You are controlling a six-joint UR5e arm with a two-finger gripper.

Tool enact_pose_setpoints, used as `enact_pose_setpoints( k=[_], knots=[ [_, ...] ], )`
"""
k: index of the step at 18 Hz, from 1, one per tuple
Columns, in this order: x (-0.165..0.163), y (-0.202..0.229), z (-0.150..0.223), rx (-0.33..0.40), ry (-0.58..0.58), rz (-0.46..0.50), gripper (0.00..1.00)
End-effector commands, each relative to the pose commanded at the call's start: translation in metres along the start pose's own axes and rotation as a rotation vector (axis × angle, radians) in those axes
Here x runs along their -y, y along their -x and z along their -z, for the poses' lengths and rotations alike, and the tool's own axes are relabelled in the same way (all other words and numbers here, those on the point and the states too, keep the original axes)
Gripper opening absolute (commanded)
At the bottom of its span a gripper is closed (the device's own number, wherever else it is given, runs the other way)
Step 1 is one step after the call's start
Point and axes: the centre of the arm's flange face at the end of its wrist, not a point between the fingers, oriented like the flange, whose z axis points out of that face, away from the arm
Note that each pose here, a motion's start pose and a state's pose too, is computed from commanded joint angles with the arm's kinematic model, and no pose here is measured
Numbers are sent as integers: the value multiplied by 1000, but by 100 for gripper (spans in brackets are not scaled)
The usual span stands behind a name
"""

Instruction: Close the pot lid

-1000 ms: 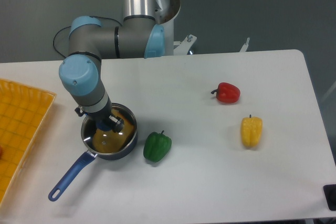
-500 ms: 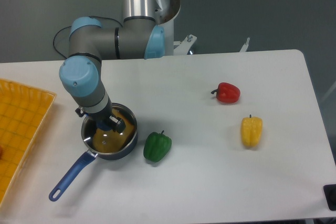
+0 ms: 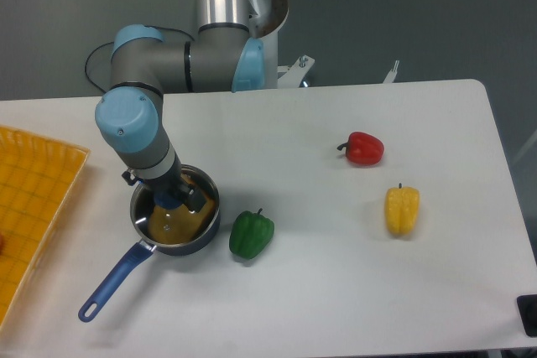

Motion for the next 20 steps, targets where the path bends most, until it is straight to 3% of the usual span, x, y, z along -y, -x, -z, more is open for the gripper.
enact_pose_setpoints(
  k=[4, 9, 13, 17, 20],
  knots=[
    [-14, 27, 39, 1, -4, 10, 100],
    [-54, 68, 72, 37, -26, -223, 100],
    [-109, 118, 94, 37, -21, -375, 100],
    [-158, 156, 100, 37, 20, -469, 100],
    [-191, 179, 106, 46, 36, -481, 100]
  ],
)
